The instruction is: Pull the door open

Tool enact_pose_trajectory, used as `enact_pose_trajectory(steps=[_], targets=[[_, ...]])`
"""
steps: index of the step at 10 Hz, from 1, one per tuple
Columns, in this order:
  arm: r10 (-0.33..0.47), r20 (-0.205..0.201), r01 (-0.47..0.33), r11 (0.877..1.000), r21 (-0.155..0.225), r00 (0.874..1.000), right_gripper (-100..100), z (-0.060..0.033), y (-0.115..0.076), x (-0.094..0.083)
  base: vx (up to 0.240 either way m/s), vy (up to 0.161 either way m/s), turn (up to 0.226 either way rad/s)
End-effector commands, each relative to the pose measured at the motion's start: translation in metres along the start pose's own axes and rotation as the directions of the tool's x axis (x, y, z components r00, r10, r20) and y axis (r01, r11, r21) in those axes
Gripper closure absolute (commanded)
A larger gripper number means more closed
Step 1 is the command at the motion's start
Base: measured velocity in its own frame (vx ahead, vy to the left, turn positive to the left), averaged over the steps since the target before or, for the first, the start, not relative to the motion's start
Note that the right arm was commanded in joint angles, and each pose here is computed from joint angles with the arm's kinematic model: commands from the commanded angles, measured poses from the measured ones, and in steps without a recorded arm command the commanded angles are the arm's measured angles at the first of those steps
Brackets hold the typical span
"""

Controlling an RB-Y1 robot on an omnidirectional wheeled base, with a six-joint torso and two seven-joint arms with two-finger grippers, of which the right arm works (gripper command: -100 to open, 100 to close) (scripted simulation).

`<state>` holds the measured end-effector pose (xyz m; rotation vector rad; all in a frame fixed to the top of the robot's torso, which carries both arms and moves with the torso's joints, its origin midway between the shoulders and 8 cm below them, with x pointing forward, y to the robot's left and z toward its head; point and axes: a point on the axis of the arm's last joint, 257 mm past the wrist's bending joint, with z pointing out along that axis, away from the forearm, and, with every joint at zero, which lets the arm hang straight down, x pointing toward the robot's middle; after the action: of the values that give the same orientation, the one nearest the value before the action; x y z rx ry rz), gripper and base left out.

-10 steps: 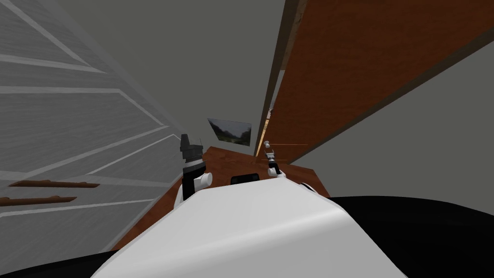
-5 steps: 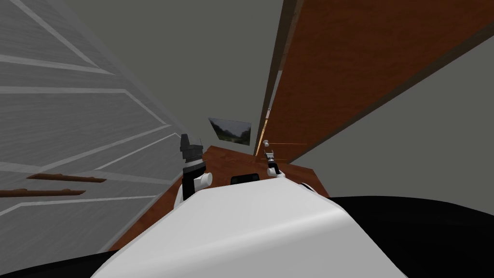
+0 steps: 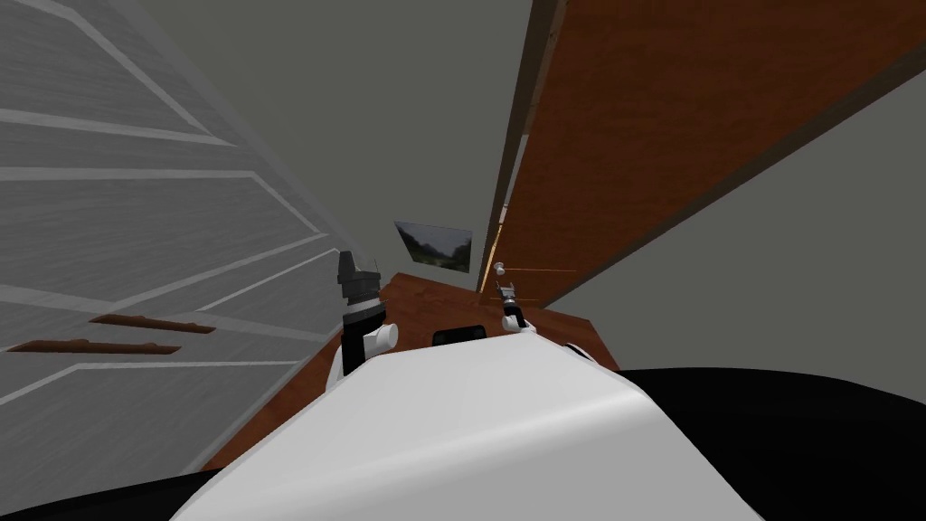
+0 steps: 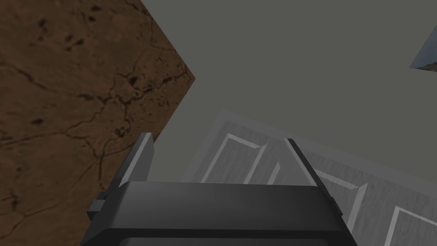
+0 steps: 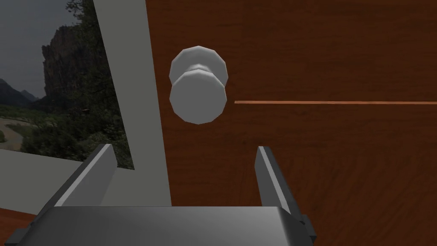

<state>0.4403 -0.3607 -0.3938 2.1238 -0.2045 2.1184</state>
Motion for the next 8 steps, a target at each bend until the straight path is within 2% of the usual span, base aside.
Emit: enact_pose_trajectory(steps=[1, 2, 4, 5, 6, 8], targets=[[0.004, -0.002, -0.005, 1.0, -0.017, 1.0, -100, -0.0004, 0.014, 0.001, 0.188, 0.03, 0.146], [0.005, -0.002, -0.005, 1.0, -0.024, 1.0, -100, -0.0016, 0.021, 0.001, 0.177, 0.014, 0.062], [0.005, -0.004, -0.005, 0.999, -0.052, 1.0, -100, -0.0065, 0.046, 0.001, 0.189, 0.004, 0.125], [0.005, -0.004, -0.005, 0.999, -0.052, 1.0, -100, -0.0065, 0.046, 0.001, 0.131, -0.004, 0.042], [0.005, -0.005, -0.005, 0.997, -0.071, 1.0, -100, -0.0102, 0.064, 0.002, 0.165, -0.017, 0.096], [0.005, -0.005, -0.005, 0.997, -0.071, 1.0, -100, -0.0102, 0.064, 0.002, 0.11, -0.019, 0.042]])
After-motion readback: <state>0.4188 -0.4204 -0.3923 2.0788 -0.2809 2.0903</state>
